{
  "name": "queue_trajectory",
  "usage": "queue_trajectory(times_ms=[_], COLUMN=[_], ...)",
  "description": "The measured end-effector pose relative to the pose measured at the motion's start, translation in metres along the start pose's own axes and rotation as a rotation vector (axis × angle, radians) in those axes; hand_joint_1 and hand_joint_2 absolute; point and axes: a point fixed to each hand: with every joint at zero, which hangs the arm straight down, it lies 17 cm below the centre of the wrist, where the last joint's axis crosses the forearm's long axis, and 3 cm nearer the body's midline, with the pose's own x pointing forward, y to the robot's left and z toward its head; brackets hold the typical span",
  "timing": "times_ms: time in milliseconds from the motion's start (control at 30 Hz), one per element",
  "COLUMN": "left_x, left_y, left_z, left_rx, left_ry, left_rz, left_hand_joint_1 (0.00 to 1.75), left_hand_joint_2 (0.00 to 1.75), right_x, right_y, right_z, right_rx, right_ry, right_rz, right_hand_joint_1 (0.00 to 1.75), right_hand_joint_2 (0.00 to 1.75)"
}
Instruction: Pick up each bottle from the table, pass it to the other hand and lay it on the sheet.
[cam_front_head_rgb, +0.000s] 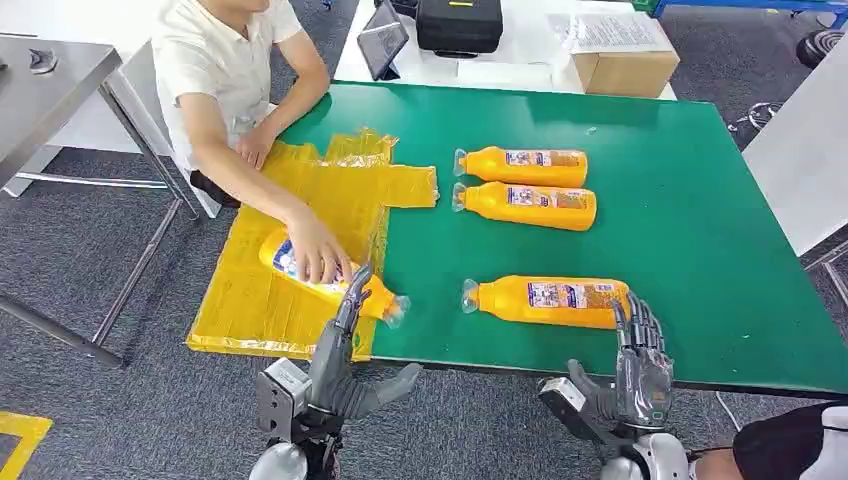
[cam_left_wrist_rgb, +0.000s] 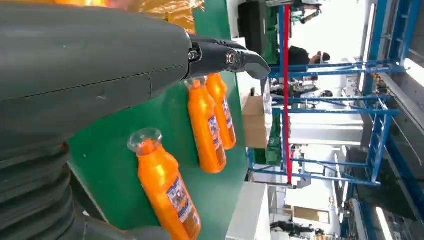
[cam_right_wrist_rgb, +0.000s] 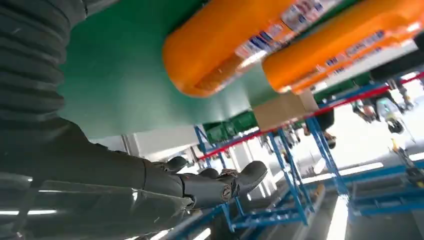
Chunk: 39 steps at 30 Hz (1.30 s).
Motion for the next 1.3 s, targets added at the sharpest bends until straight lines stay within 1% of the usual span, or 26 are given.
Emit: queue_trajectory(times_ms=[233,400,667,767,867,1033,1300], left_x=[-0.002,-0.008,-0.009,-0.012,-0.016,-0.02,-0.024], left_y=[-0.006,-0.015,-0.025,-0.024,-0.022,-0.02,-0.019], left_z=[-0.002,-0.001,-0.006,-0.008,-0.008,-0.008,-0.008], left_rx=[-0.018,-0.04,-0.053,-0.041,-0.034,-0.028,-0.023], left_ry=[0.004,0.021,0.019,0.035,0.051,0.062,0.076], left_rz=[-0.003,0.008,0.033,0.051,0.062,0.06,0.067], left_hand_joint_1=[0.0,0.0,0.0,0.0,0.0,0.0,0.0], left_hand_joint_2=[1.75,1.75,1.75,1.75,1.75,1.75,1.75], right_x=[-0.011,-0.027,-0.032,-0.033,-0.034,-0.026,-0.028], right_y=[0.016,0.031,0.05,0.054,0.059,0.065,0.069], right_z=[-0.002,-0.004,-0.021,-0.027,-0.029,-0.032,-0.037], right_rx=[0.042,0.077,0.13,0.141,0.158,0.191,0.203], right_ry=[0.01,0.059,0.034,0.033,0.026,-0.033,-0.023], right_rz=[0.001,-0.021,-0.004,-0.005,0.003,0.047,0.056], right_hand_joint_1=[0.0,0.0,0.0,0.0,0.0,0.0,0.0], right_hand_joint_2=[1.75,1.75,1.75,1.75,1.75,1.75,1.75])
